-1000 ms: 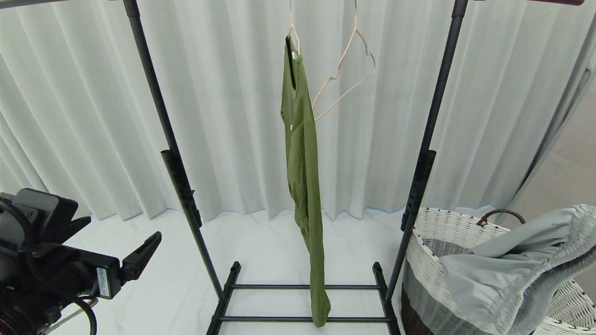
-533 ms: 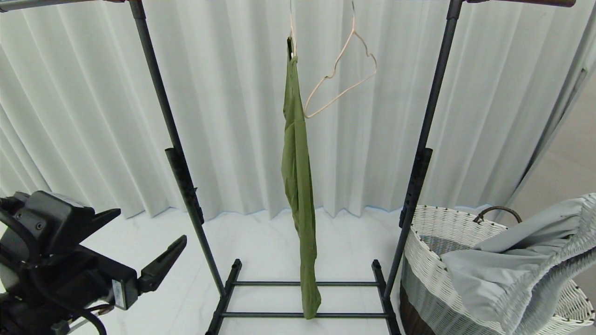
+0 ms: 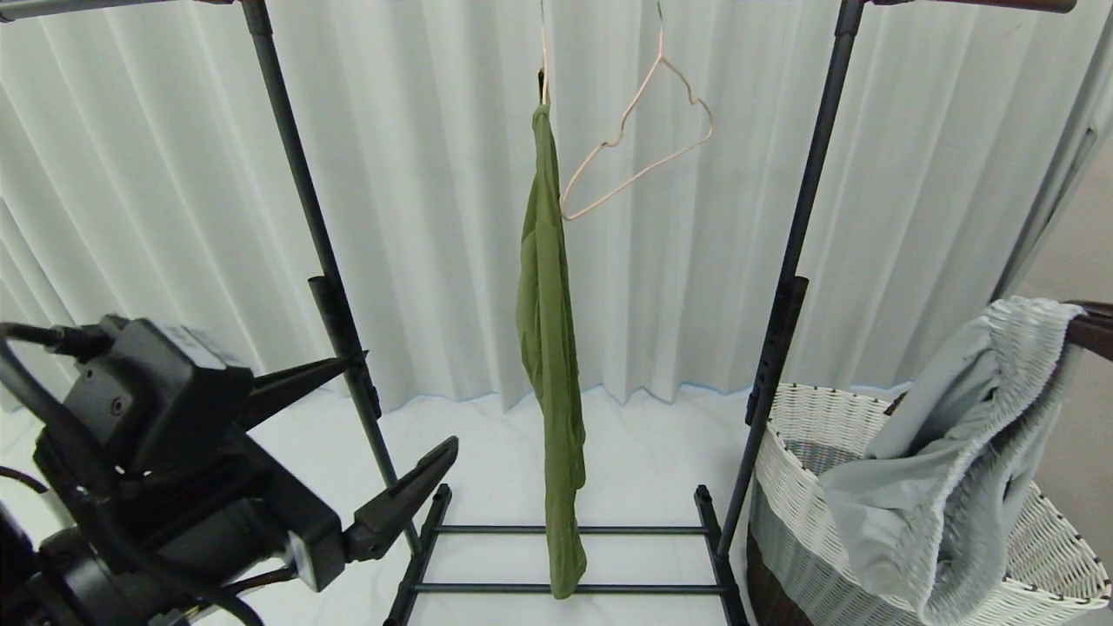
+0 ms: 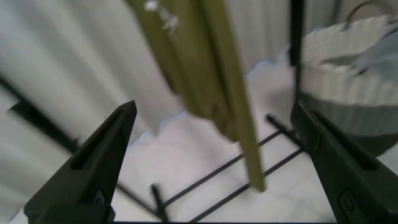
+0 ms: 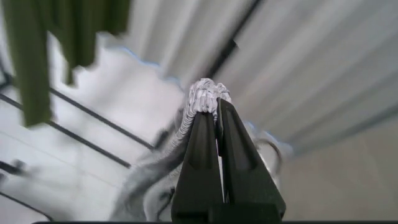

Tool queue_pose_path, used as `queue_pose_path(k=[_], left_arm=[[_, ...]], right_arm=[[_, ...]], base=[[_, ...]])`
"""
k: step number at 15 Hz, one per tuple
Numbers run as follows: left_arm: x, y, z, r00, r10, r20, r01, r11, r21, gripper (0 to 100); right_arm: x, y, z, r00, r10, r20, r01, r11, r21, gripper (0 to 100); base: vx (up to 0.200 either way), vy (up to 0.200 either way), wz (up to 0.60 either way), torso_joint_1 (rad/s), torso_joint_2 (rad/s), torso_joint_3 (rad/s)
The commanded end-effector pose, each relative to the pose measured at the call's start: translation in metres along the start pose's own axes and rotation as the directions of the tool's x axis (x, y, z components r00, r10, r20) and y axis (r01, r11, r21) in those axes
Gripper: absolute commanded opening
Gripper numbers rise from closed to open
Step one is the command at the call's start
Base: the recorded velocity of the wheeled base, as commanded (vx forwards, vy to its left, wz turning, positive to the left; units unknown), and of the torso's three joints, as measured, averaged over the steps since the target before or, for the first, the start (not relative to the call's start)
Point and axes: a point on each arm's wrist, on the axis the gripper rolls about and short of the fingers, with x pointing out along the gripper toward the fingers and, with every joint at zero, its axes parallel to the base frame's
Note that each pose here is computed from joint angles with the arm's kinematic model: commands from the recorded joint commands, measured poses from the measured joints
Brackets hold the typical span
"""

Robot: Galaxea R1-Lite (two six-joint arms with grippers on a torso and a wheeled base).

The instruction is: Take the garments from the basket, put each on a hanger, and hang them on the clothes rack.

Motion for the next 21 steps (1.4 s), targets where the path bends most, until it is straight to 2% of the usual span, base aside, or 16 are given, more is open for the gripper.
queue_pose_path(k=[1, 3, 5, 6, 8, 10, 11, 14, 17, 19, 20, 21], left_arm=[[0.029, -0.021, 0.020, 0.995, -0.098, 0.022, 0.099, 0.993, -0.069, 100], [0.053, -0.042, 0.034, 0.985, -0.169, 0.037, 0.173, 0.970, -0.169, 100], [0.070, -0.065, 0.039, 0.972, -0.235, 0.031, 0.235, 0.942, -0.239, 100], [0.086, -0.082, 0.038, 0.963, -0.270, 0.011, 0.260, 0.917, -0.302, 100], [0.108, -0.109, 0.042, 0.950, -0.313, 0.009, 0.289, 0.864, -0.413, 100], [0.131, -0.133, 0.045, 0.940, -0.342, 0.012, 0.304, 0.819, -0.487, 100], [0.143, -0.142, 0.043, 0.938, -0.346, 0.003, 0.303, 0.815, -0.494, 100], [0.179, -0.165, 0.028, 0.936, -0.350, -0.031, 0.291, 0.821, -0.491, 100], [0.204, -0.178, 0.013, 0.935, -0.347, -0.072, 0.271, 0.831, -0.486, 100], [0.216, -0.174, -0.016, 0.930, -0.321, -0.181, 0.205, 0.858, -0.470, 100], [0.213, -0.170, -0.029, 0.920, -0.305, -0.246, 0.169, 0.875, -0.454, 100], [0.210, -0.168, -0.036, 0.912, -0.301, -0.277, 0.156, 0.882, -0.445, 100]], right_arm=[[0.025, 0.012, 0.011, 0.998, 0.058, 0.017, -0.058, 0.998, -0.003, 0], [0.039, 0.020, 0.024, 0.993, 0.080, 0.084, -0.082, 0.996, 0.019, 0], [0.044, 0.026, 0.034, 0.986, 0.106, 0.129, -0.112, 0.993, 0.038, 0], [0.044, 0.027, 0.039, 0.983, 0.114, 0.146, -0.122, 0.992, 0.044, 0], [0.042, 0.027, 0.045, 0.978, 0.123, 0.170, -0.133, 0.990, 0.047, 0], [0.042, 0.027, 0.047, 0.976, 0.121, 0.182, -0.134, 0.989, 0.059, 0], [0.041, 0.027, 0.047, 0.975, 0.120, 0.186, -0.135, 0.988, 0.069, 0], [0.039, 0.026, 0.048, 0.973, 0.121, 0.196, -0.141, 0.986, 0.092, 0], [0.038, 0.026, 0.048, 0.968, 0.144, 0.206, -0.170, 0.979, 0.114, 0], [0.038, 0.025, 0.048, 0.967, 0.146, 0.211, -0.178, 0.973, 0.144, 0], [0.037, 0.025, 0.048, 0.967, 0.144, 0.212, -0.178, 0.972, 0.152, 0], [0.036, 0.024, 0.048, 0.967, 0.144, 0.212, -0.181, 0.969, 0.167, 0]], base=[[0.000, 0.000, 0.00, 0.000, 0.00, 0.000], [0.000, 0.000, 0.00, 0.000, 0.00, 0.000], [0.000, 0.000, 0.00, 0.000, 0.00, 0.000], [0.000, 0.000, 0.00, 0.000, 0.00, 0.000], [0.000, 0.000, 0.00, 0.000, 0.00, 0.000], [0.000, 0.000, 0.00, 0.000, 0.00, 0.000], [0.000, 0.000, 0.00, 0.000, 0.00, 0.000], [0.000, 0.000, 0.00, 0.000, 0.00, 0.000], [0.000, 0.000, 0.00, 0.000, 0.00, 0.000], [0.000, 0.000, 0.00, 0.000, 0.00, 0.000], [0.000, 0.000, 0.00, 0.000, 0.00, 0.000], [0.000, 0.000, 0.00, 0.000, 0.00, 0.000]])
